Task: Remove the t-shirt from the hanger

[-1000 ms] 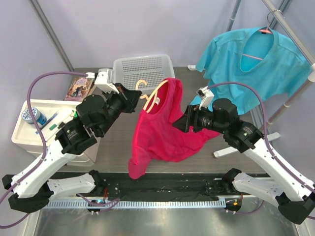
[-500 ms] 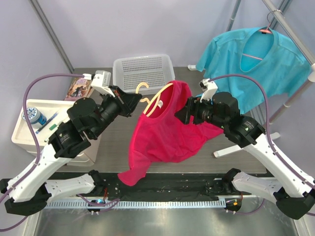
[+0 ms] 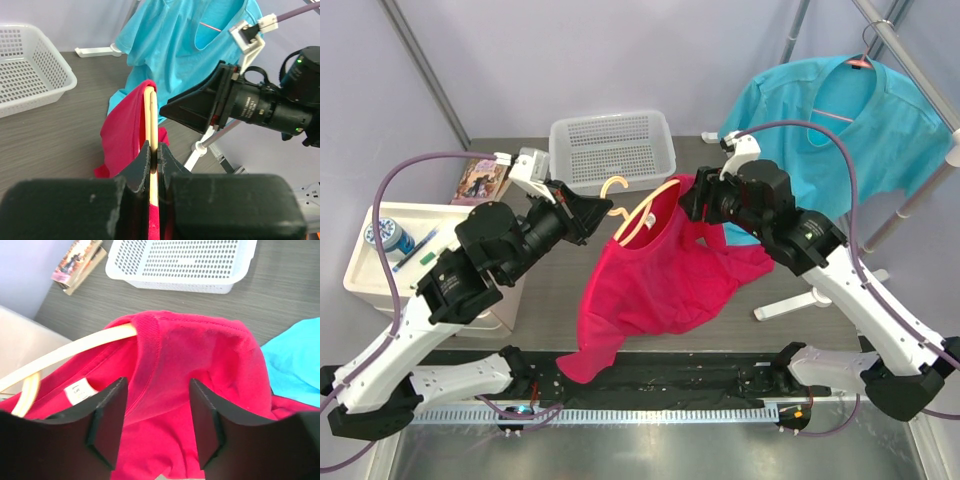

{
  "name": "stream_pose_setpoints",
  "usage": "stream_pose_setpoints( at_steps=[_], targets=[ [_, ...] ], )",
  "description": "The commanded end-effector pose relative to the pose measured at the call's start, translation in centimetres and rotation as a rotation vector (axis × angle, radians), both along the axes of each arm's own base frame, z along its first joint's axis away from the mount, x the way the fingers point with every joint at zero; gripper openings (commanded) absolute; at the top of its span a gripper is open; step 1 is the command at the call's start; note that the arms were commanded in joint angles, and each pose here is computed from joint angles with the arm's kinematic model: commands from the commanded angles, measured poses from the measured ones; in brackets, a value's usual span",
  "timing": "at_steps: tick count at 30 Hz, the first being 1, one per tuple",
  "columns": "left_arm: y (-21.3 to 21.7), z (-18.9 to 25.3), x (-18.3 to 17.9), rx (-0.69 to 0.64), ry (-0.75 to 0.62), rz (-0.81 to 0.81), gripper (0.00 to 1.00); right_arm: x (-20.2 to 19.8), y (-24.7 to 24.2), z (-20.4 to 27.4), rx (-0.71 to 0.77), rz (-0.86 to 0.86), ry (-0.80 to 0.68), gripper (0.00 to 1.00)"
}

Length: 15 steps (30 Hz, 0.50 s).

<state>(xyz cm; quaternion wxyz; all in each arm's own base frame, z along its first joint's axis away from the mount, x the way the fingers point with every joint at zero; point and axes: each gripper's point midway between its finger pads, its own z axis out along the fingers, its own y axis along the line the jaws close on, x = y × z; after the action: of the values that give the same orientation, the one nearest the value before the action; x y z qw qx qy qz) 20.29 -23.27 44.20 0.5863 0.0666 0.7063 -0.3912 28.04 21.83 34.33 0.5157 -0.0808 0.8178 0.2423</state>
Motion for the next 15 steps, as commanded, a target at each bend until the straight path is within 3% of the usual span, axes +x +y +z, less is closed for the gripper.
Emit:
stream_pose_setpoints(
  at_steps=[1, 12, 15],
  targets=[
    [0.4, 2.5, -0.6, -0.067, -0.05, -0.016, 0.0, 1.2, 0.3, 2.2, 0.029, -0.029, -0.064, 0.55],
    [-0.3, 2.1, -0.5, -0.068, -0.033, -0.031, 0.0, 2.6, 1.2, 1.4, 0.044, -0.048, -0.06, 0.44],
    [-0.4, 2.1, -0.4, -0.058, -0.036, -0.031, 0.0, 2.4, 1.5, 1.6, 0.072, -0.041, -0.053, 0.47]
  ],
)
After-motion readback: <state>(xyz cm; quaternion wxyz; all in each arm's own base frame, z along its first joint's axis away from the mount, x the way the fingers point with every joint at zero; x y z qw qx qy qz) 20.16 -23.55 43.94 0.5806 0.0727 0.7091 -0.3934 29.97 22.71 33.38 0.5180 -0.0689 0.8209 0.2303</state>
